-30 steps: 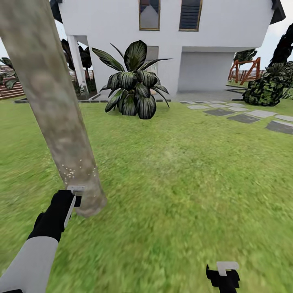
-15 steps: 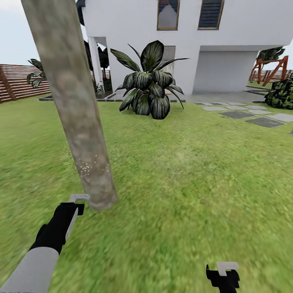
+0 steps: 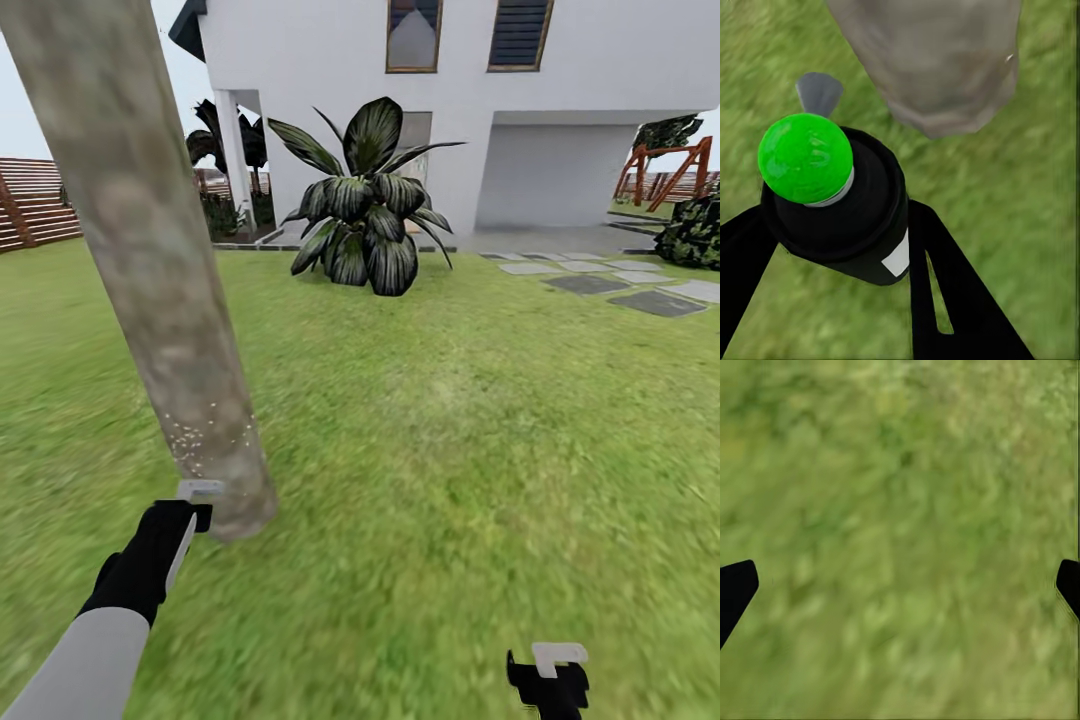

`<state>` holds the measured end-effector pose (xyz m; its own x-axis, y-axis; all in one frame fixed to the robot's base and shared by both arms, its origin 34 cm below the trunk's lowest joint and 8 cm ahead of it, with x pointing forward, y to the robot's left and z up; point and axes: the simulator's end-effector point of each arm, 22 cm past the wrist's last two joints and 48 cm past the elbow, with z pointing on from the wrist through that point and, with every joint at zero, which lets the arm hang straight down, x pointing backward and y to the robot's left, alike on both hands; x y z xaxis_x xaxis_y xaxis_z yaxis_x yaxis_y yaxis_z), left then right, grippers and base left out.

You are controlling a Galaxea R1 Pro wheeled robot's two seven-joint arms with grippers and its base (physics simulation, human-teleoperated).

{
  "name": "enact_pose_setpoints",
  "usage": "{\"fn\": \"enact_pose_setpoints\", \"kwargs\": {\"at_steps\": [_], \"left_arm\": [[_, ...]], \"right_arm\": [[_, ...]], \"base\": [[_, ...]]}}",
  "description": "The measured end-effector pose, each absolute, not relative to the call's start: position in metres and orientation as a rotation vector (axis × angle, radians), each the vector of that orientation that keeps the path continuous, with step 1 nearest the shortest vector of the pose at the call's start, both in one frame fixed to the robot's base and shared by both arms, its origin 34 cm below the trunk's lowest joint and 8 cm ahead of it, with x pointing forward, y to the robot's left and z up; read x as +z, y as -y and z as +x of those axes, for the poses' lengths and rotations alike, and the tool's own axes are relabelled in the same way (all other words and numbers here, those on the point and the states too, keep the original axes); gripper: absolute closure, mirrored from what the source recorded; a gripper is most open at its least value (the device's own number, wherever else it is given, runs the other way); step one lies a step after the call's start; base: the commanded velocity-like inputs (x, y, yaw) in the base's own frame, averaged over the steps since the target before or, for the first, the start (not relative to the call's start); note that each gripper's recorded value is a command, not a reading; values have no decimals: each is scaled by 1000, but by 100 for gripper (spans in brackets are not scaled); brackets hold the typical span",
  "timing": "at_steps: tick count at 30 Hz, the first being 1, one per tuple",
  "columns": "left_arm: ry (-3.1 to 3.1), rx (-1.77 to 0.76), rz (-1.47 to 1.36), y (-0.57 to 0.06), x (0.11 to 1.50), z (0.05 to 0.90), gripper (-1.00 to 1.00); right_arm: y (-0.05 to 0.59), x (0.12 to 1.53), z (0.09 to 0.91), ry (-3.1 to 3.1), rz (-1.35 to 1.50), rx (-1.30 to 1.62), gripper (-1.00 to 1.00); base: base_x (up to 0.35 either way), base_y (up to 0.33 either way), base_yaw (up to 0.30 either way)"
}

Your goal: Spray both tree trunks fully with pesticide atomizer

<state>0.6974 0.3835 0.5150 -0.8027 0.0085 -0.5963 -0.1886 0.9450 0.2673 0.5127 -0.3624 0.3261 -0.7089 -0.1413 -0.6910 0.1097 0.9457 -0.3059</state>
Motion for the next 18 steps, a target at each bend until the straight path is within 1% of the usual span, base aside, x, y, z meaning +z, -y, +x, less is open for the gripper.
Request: {"fn": "enact_pose_setpoints", "kwargs": {"at_steps": [4, 6, 11, 14, 18], "left_arm": [[-2478, 420, -126, -384, 512, 696, 100], [-2489, 420, -126, -384, 508, 693, 100], [-2495, 422, -126, -385, 505, 691, 100], [-2495, 420, -126, -385, 505, 691, 100], [-2496, 419, -126, -384, 505, 691, 100]], "right_arm": [[362, 326, 513, -2322, -22, -420, -100], [362, 326, 513, -2322, -22, -420, -100], [362, 326, 513, -2322, -22, -420, -100], [362, 326, 513, -2322, -23, -419, -100], [362, 326, 513, -2321, -22, -420, -100]], "base": [[19, -268, 1], [2, -273, 101], [4, -273, 254], [112, -273, 254], [157, -261, 46]]}}
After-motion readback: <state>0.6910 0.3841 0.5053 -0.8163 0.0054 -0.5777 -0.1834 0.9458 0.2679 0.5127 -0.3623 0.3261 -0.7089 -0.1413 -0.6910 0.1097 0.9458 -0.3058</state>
